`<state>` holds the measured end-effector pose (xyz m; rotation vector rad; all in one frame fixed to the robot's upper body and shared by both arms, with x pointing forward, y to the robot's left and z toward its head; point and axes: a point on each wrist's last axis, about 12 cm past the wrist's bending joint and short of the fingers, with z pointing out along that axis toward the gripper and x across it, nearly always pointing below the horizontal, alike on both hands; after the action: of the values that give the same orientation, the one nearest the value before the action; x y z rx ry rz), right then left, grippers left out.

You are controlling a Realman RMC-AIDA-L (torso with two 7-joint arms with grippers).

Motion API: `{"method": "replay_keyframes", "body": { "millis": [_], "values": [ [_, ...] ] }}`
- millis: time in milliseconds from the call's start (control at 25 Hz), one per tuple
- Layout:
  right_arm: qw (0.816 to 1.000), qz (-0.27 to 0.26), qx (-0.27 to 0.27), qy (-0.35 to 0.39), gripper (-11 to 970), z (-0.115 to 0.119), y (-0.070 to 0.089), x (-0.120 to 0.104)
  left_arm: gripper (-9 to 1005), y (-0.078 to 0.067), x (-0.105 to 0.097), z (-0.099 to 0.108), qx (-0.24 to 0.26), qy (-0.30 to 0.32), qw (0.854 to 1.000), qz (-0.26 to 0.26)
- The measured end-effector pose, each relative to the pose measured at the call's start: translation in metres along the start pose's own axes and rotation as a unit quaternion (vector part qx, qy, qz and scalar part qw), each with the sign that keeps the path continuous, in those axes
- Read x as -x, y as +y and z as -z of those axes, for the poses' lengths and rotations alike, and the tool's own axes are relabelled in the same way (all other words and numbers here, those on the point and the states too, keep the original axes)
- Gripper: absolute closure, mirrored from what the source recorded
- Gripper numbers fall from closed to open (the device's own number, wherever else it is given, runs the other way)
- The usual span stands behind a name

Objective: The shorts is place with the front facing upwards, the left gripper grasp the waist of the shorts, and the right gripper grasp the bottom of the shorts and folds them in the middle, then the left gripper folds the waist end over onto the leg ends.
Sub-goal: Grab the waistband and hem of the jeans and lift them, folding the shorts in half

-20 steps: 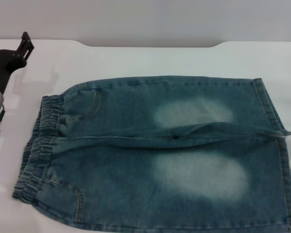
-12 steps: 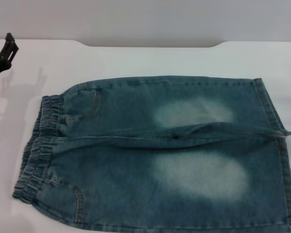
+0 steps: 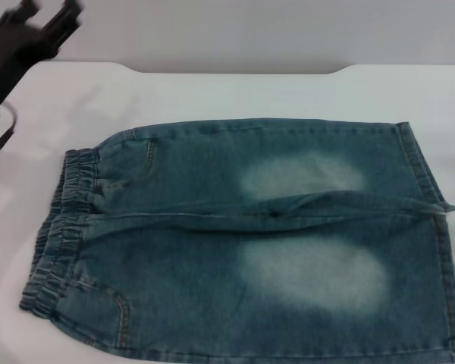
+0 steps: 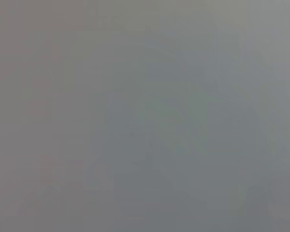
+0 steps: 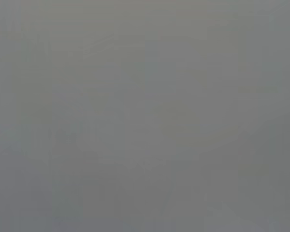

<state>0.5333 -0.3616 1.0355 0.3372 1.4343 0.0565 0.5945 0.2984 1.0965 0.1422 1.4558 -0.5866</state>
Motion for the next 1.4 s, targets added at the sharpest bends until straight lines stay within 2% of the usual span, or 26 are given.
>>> {"method": "replay_keyframes", "body": {
  "millis": [40,200,400,480,560,720,760,800,840,1000,1040,1080,1200,1400],
  "values": [
    [1.000,0.002,-0.001,0.002,525,0.002,-0.003,0.000,165,-0.005,0.012,-0.008,-0.036,0.005,0.999,0.011],
    [1.000,0.011,-0.008,0.007,524,0.009,-0.012,-0.001,168,-0.020,0.042,-0.031,-0.128,0.047,0.990,0.020],
    [1.000,0.014,-0.020,0.014,524,0.013,-0.019,-0.001,172,-0.041,0.082,-0.053,-0.219,0.143,0.965,0.006],
    [0.999,0.019,-0.022,0.015,524,0.011,-0.021,0.000,174,-0.046,0.102,-0.055,-0.243,0.189,0.951,0.011],
    [0.999,0.021,-0.023,0.016,524,0.009,-0.021,0.000,175,-0.049,0.113,-0.053,-0.256,0.224,0.940,0.012],
    [0.999,0.027,-0.025,0.016,524,0.004,-0.022,0.003,178,-0.059,0.136,-0.038,-0.284,0.308,0.908,-0.008],
    [0.999,0.027,-0.025,0.016,524,0.004,-0.022,0.003,179,-0.061,0.138,-0.032,-0.288,0.329,0.899,-0.014],
    [0.999,0.028,-0.025,0.015,524,0.002,-0.022,0.004,180,-0.061,0.138,-0.032,-0.288,0.329,0.899,-0.014],
    [0.999,0.029,-0.025,0.014,524,0.002,-0.022,0.005,181,-0.061,0.138,-0.021,-0.283,0.360,0.889,-0.019],
    [0.999,0.032,-0.025,0.007,524,-0.002,-0.022,0.009,184,-0.051,0.125,0.001,-0.249,0.409,0.878,-0.002],
    [0.999,0.033,-0.025,0.004,524,-0.003,-0.023,0.010,184,-0.047,0.118,0.012,-0.239,0.429,0.871,0.011],
    [0.999,0.035,-0.025,0.000,524,-0.005,-0.023,0.012,185,-0.047,0.118,0.012,-0.239,0.429,0.871,0.011],
    [0.999,0.043,-0.022,-0.011,524,-0.010,-0.024,0.018,187,-0.042,0.107,0.026,-0.225,0.461,0.858,0.021],
    [0.998,0.049,-0.016,-0.025,524,-0.019,-0.021,0.026,191,-0.029,0.089,0.044,-0.171,0.520,0.836,0.037]
  ]
}}
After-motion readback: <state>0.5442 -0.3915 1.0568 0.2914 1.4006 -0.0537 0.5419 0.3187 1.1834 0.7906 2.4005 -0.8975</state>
